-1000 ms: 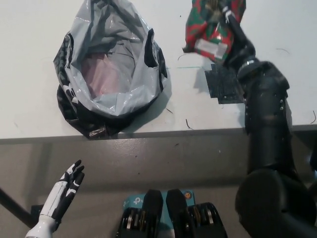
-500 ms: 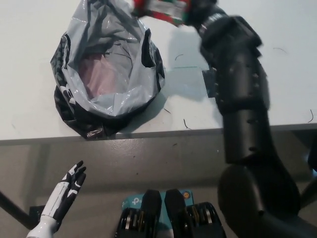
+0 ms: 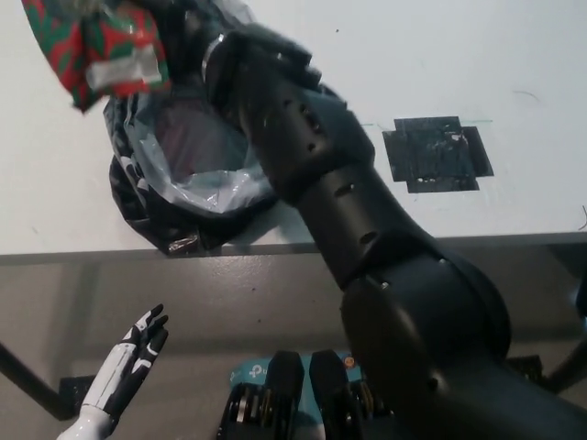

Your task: The robot uses its right hand to pick up a bag of coffee beans and puts it in the black plastic bag, then the robot grabs the top of the bag and lifts it.

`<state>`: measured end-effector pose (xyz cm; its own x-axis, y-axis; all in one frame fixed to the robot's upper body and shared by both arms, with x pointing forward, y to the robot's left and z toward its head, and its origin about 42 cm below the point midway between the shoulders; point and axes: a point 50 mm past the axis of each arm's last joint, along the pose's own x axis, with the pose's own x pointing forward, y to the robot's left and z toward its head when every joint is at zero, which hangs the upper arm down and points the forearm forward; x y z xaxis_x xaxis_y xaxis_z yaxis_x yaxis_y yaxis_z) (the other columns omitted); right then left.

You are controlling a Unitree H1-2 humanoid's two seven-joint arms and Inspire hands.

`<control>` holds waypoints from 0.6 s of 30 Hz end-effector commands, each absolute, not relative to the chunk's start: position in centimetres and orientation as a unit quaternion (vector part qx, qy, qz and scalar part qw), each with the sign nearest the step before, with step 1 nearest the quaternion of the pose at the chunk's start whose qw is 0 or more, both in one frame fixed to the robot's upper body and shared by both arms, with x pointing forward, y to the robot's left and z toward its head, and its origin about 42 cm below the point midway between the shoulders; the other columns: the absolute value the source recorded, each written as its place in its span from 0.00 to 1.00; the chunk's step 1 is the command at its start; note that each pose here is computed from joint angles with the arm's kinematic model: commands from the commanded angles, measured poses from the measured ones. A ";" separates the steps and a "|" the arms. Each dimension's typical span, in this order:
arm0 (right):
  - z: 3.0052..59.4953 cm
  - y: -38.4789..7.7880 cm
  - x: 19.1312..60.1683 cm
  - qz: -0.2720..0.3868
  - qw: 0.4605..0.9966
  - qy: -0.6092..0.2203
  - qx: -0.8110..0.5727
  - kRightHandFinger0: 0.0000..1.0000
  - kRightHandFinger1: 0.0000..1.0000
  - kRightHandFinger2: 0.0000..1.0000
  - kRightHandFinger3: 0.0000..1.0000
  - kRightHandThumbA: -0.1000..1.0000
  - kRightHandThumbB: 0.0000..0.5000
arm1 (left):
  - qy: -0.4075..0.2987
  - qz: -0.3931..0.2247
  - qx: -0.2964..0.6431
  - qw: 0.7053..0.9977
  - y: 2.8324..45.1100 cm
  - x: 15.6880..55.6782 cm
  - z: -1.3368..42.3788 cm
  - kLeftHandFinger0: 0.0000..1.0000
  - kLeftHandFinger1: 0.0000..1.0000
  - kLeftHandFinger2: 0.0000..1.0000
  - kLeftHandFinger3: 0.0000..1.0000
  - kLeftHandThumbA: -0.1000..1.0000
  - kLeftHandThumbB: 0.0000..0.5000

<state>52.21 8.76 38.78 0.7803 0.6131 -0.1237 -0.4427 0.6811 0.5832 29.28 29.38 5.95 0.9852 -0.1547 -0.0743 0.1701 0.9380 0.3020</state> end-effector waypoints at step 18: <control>43.7 3.2 56.0 0.164 0.929 0.038 0.328 0.00 0.19 0.75 1.00 0.00 0.22 | 0.002 -0.107 0.176 0.979 29.3 30.5 7.5 1.00 1.00 1.00 1.00 0.94 0.50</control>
<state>55.16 3.62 35.02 0.8985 0.3859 -0.2094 -0.2056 0.7911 0.5760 29.46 29.08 6.03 0.9800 -0.1828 -0.0779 0.1981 0.9303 0.3088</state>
